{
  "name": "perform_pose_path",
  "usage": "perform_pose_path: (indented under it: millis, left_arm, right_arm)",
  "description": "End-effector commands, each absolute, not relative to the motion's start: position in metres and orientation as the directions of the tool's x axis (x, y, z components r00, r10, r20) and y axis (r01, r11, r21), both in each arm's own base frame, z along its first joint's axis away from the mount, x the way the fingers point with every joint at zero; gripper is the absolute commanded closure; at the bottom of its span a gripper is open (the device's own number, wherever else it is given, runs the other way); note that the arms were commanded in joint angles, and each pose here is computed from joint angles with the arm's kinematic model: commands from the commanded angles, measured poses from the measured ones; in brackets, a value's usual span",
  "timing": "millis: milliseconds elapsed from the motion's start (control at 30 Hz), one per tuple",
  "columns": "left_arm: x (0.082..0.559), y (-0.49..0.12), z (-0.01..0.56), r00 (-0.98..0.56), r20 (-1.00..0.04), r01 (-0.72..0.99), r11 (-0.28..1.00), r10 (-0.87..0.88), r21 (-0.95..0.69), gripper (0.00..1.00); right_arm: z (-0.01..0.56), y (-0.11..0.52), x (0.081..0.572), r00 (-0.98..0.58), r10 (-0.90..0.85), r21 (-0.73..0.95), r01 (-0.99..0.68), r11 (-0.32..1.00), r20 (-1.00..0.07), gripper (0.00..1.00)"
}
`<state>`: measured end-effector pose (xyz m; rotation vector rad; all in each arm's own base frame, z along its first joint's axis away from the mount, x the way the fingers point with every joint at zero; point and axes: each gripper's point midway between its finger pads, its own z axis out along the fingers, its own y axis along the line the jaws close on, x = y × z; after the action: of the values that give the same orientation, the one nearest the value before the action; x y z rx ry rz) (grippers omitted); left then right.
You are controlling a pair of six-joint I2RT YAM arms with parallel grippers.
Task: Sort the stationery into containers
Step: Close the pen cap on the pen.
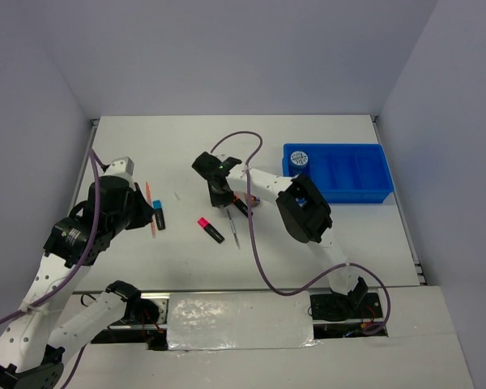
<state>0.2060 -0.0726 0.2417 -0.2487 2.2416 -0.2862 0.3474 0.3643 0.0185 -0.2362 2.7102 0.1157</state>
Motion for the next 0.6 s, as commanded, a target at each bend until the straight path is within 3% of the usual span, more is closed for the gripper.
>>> perform_pose_path:
  millis: [0, 367, 533, 567]
  left_arm:
    - [0.211, -0.074, 0.244, -0.608, -0.748, -0.065, 0.956, -0.264, -0.285, 1.0]
    - [0.21, -0.074, 0.24, -0.614, -0.745, -0.061, 0.957, -0.261, -0.285, 1.0]
    - [0.209, -0.073, 0.24, -0.615, -0.745, -0.065, 0.958, -0.258, -0.278, 1.0]
    - [0.208, -0.072, 0.241, -0.614, -0.745, -0.066, 0.958, -0.261, -0.281, 1.0]
  right_arm:
    - [0.008, 0.341, 0.318, -0.928, -0.177, -0.031, -0.176, 0.984, -0.327, 0.67]
    - [0.002, 0.346, 0.325, -0.925, -0.186, -0.019, -0.19, 0.982, -0.331, 0.74]
    - [0.004, 0.351, 0.33, -0.925, -0.18, -0.003, -0.19, 0.982, -0.336, 0.87]
    - [0.006, 0.352, 0.33, -0.925, -0.177, 0.003, -0.189, 0.982, -0.337, 1.0]
